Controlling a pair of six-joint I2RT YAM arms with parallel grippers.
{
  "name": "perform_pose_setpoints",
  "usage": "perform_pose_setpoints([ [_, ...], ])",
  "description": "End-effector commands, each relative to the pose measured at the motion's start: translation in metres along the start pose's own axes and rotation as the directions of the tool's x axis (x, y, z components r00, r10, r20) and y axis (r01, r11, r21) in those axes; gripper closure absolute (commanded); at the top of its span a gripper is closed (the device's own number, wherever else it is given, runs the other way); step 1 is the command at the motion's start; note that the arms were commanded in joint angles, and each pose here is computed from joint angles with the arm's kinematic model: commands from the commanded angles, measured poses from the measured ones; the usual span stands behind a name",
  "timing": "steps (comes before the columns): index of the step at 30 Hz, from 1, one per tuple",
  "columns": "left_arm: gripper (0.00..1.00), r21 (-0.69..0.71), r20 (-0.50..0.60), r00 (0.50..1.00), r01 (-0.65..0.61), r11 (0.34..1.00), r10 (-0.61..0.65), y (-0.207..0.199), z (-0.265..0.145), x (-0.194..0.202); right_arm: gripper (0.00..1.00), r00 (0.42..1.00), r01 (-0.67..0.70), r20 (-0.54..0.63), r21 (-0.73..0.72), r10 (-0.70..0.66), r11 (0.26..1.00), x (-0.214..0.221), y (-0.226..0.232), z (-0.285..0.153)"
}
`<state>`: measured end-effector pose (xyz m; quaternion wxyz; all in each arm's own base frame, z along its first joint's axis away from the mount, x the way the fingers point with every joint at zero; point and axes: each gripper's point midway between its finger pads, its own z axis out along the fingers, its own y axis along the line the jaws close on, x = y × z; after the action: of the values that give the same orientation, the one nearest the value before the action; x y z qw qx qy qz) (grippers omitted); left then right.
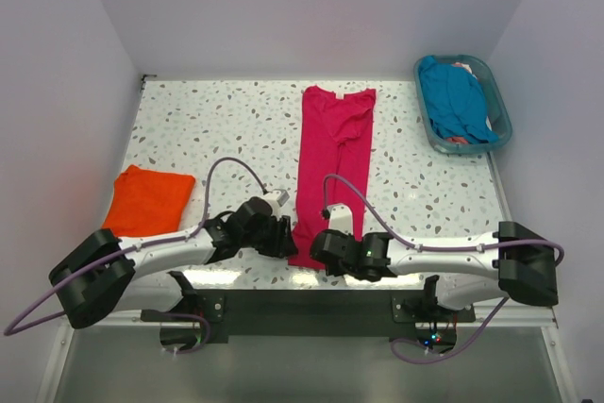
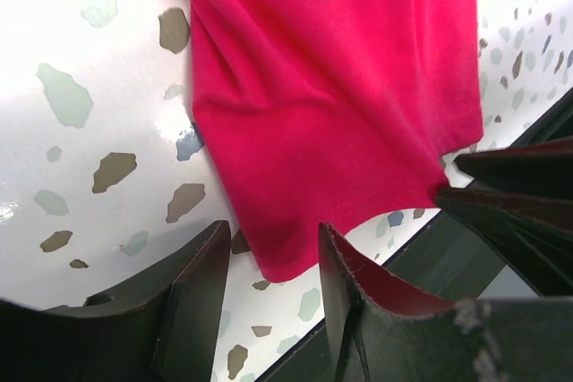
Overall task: Fold and stack the t-shirts
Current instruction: Fold the tshirt
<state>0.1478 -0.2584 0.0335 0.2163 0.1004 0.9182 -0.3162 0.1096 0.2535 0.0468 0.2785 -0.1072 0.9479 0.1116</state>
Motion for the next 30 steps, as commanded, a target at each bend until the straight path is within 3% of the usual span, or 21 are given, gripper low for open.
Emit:
perform_pose_setpoints([
  [1,0.51,0.047,-0.031,0.999,-0.043,0.998,0.044,-0.003,0.005,0.006,0.65,0.995,-0.045,0.085,0.024,0.043,0.999,-0.02,-0.005,-0.011],
  [6,0.54,0.024,-0.067,0.996,-0.049,0.999,0.05,0.005,0.012,0.015,0.5,0.989,-0.076,0.137,0.141,0.057,0.987,-0.026,-0.041,-0.025],
  [10,0.64,0.016,-0.091,0.994,-0.051,0.999,0.053,0.008,0.015,0.019,0.42,0.986,-0.137,0.119,0.161,0.118,0.978,-0.013,-0.061,-0.02],
  [14,0.99,-0.031,-0.118,0.992,-0.043,0.999,0.039,0.018,0.013,0.026,0.42,0.98,-0.19,0.079,0.119,0.182,0.974,0.001,-0.065,-0.013],
  [30,1.0,-0.058,-0.095,0.993,0.068,0.996,-0.073,0.031,-0.008,0.05,0.46,0.88,-0.474,-0.026,-0.096,0.474,0.875,0.027,-0.041,0.001],
])
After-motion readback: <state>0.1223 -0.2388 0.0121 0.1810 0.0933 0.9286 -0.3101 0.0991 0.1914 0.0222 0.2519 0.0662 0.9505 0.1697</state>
